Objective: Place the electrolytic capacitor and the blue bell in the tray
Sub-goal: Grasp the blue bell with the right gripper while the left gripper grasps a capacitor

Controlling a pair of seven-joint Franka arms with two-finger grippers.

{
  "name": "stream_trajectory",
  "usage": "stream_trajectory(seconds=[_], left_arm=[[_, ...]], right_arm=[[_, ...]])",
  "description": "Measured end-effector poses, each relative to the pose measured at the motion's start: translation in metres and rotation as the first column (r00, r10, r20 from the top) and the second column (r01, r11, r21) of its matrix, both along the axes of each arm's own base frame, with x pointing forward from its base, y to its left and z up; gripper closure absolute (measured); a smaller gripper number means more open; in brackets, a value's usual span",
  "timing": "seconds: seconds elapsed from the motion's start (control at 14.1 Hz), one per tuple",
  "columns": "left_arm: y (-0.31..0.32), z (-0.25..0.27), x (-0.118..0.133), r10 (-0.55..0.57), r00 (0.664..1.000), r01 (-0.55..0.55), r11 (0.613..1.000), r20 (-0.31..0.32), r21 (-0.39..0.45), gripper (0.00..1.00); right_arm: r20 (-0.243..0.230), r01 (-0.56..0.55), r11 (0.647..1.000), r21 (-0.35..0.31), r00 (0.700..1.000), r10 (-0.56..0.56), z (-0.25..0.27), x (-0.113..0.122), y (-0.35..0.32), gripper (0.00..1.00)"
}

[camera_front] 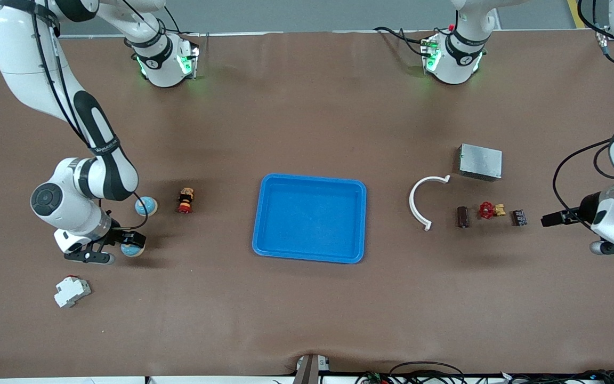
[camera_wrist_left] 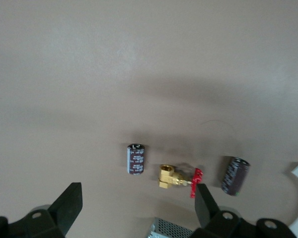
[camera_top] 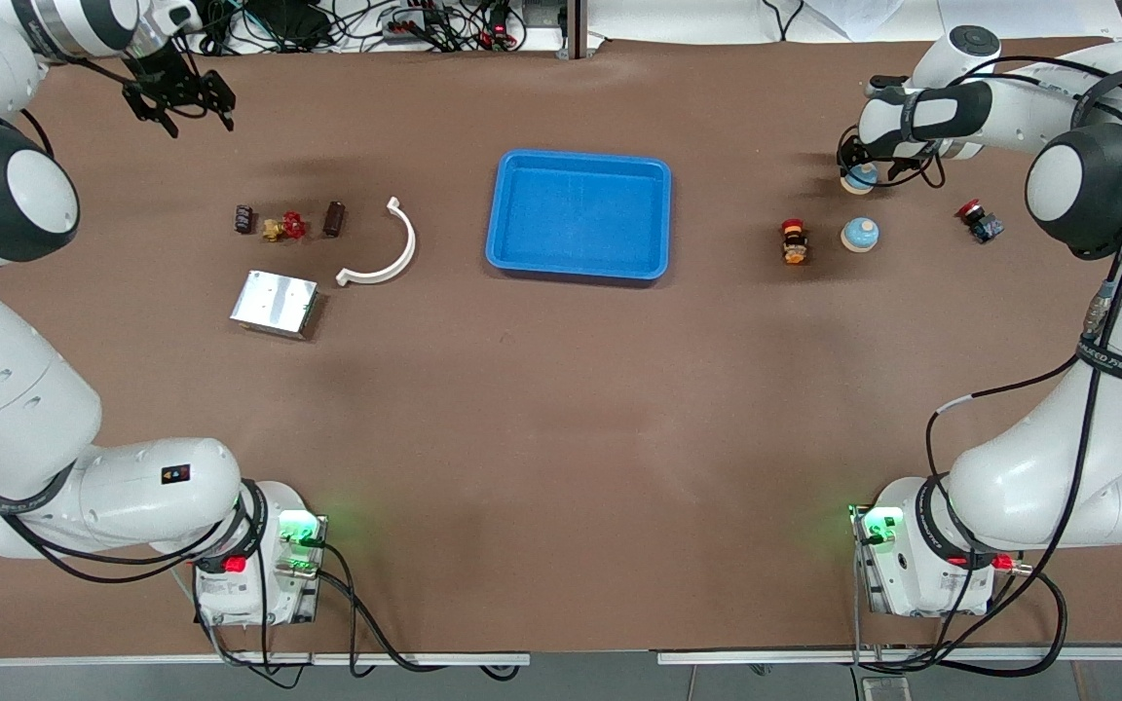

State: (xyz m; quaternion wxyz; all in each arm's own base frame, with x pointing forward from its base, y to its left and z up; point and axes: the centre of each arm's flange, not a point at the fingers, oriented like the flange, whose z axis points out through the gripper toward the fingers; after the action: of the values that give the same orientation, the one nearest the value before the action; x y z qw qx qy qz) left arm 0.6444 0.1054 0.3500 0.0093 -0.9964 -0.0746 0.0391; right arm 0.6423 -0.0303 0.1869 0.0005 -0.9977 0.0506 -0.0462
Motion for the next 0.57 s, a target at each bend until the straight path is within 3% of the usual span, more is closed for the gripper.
stream_trajectory(seconds=[0.57], left_arm=[[-0.001,-0.074,-0.015,0.031,0.994,-0.032,0.999,-0.106,-0.007,0.00]], right_arm=[[0.000,0.001,1.000,-0.001,1.000,-0.001,-0.005,0.004,-0.002,0.02]])
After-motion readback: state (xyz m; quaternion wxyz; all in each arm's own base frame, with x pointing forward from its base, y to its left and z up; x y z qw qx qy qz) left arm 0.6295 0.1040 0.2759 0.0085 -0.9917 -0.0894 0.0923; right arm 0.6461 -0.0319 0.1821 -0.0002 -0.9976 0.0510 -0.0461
